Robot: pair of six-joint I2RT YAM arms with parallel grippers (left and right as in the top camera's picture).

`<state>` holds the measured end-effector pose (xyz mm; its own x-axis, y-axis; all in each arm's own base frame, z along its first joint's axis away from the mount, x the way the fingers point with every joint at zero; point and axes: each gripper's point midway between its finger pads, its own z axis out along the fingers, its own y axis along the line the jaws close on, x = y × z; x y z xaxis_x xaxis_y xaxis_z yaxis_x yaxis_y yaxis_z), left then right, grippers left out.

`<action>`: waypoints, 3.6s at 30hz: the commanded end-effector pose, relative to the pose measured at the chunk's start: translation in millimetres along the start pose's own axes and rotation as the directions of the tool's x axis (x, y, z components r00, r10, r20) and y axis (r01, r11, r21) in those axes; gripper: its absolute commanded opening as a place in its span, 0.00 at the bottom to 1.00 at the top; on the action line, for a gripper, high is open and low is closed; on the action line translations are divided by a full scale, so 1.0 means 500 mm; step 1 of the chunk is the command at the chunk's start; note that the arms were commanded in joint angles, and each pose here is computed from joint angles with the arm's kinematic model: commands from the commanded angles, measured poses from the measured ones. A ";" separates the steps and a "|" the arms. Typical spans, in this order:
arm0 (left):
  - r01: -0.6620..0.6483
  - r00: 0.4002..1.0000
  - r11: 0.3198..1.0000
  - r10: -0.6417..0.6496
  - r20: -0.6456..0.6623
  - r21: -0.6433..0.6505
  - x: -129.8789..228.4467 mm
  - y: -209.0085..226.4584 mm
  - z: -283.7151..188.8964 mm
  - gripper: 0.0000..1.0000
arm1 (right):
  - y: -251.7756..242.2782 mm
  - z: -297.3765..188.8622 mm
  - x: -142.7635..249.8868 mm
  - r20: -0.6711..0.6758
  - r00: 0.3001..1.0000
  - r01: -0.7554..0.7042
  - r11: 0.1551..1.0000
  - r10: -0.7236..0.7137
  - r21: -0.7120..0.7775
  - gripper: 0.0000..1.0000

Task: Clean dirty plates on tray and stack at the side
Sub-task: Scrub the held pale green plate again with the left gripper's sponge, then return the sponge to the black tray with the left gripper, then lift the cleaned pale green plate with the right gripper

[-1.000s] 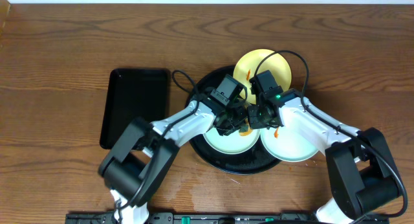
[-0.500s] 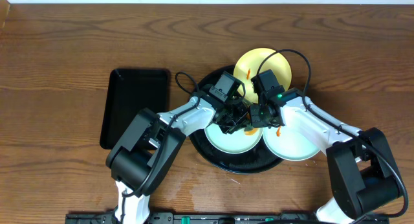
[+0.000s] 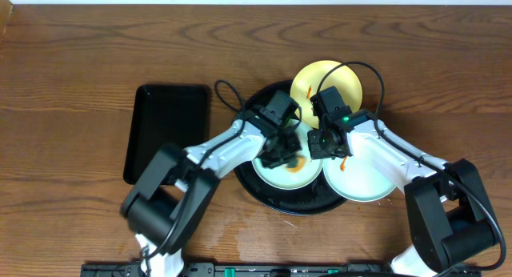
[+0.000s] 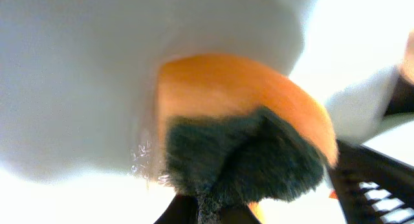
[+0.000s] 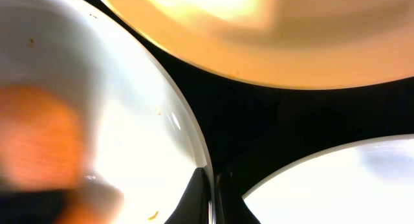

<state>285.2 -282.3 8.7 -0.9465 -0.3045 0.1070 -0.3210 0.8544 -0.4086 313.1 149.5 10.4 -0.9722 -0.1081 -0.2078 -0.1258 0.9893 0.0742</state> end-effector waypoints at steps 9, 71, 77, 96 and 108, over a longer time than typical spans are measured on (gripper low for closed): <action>-0.251 0.858 0.963 0.266 0.440 -0.094 -0.115 0.012 -0.285 0.08 | 0.040 -0.015 -0.014 0.028 0.999 0.033 0.997 -0.031 -0.066 0.01; 0.086 0.955 0.850 0.078 0.285 -0.520 -0.228 0.464 -0.305 0.84 | 0.034 -0.172 -0.112 0.321 0.890 0.282 0.944 -0.325 0.173 0.01; 0.086 0.955 0.850 0.078 0.285 -0.520 -0.228 0.464 -0.305 0.85 | 0.036 -0.238 -0.137 0.392 0.844 0.270 0.921 -0.367 0.280 0.01; 0.087 0.955 0.850 0.077 0.285 -0.520 -0.228 0.463 -0.305 0.86 | 0.136 -0.388 -0.133 0.356 0.558 0.388 0.615 -0.750 0.687 0.01; 0.086 0.955 0.850 0.078 0.285 -0.520 -0.228 0.464 -0.305 0.86 | 0.177 -0.446 -0.123 0.223 0.428 0.382 0.398 -0.876 0.834 0.01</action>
<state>316.5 13.6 40.0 -0.9165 -0.3511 -0.1916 -0.3775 0.9175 0.1249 320.5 223.2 223.9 -0.2870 -0.8542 -0.4337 -0.3182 0.5120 -0.7979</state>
